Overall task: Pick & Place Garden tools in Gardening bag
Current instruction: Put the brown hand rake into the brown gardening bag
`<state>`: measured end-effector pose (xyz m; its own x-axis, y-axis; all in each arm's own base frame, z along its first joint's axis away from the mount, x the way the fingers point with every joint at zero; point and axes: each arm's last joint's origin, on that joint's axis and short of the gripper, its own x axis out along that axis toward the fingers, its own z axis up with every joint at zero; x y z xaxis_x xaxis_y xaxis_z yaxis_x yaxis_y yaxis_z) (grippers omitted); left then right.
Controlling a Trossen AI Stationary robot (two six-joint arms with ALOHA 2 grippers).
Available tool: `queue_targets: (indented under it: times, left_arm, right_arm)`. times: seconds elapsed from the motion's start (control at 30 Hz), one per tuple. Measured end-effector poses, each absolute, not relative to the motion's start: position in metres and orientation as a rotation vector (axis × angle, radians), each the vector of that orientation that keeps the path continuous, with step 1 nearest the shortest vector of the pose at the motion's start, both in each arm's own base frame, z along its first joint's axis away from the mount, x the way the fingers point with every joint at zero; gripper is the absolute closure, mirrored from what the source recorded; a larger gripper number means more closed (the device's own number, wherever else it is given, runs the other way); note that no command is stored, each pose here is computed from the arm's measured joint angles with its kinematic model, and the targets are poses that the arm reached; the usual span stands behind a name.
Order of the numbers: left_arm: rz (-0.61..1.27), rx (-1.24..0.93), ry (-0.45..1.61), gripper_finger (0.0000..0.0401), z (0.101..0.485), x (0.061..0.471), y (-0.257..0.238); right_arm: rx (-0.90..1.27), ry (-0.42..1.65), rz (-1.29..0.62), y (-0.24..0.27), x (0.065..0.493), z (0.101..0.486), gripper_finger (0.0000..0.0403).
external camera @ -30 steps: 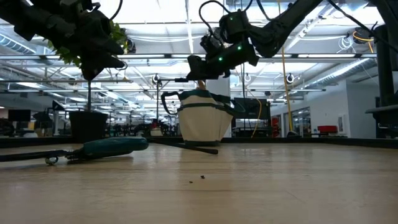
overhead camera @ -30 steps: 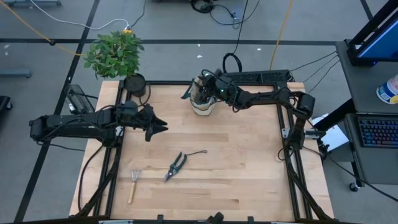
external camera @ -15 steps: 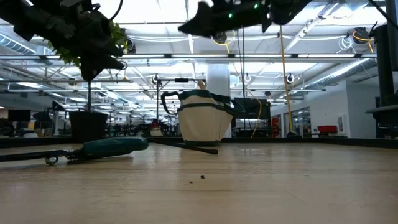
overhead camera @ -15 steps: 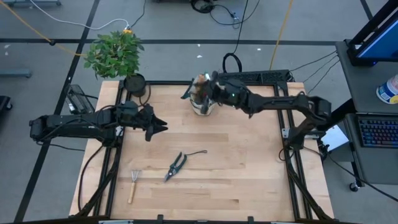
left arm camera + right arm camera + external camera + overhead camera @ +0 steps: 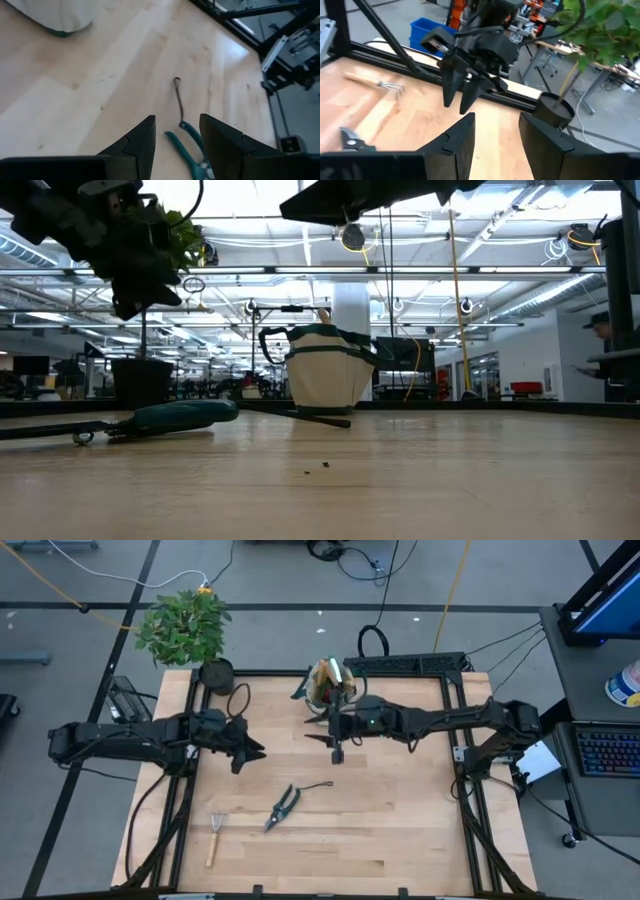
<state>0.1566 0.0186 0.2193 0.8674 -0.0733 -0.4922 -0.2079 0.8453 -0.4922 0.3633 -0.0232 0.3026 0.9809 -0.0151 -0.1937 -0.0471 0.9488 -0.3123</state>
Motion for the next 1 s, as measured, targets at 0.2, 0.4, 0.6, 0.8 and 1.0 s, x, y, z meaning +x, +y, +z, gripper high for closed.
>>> queue_targets:
  times: [0.2,0.4,0.6,0.8,1.0]
  left_arm:
    - [-0.002,-0.587,0.551,0.0242,0.219,0.158,0.003]
    - [0.003,-0.629,0.563,0.0242,0.219,0.158,-0.013]
    - [0.021,-0.852,0.595,0.0242,0.219,0.156,-0.029]
    - [-0.009,-1.077,0.676,0.0242,0.219,0.148,-0.055]
    - [0.024,-1.254,0.705,0.0242,0.219,0.134,-0.084]
  right_arm:
    - [-0.237,0.201,0.027,-0.005,0.364,0.302,0.0259]
    - [-0.097,0.256,0.053,0.015,0.362,0.297,0.0259]
    - [-0.011,0.326,0.089,0.033,0.359,0.29,0.0259]
    - [-0.005,0.379,0.121,0.045,0.356,0.286,0.0259]
    - [-0.011,0.421,0.136,0.05,0.354,0.282,0.0259]
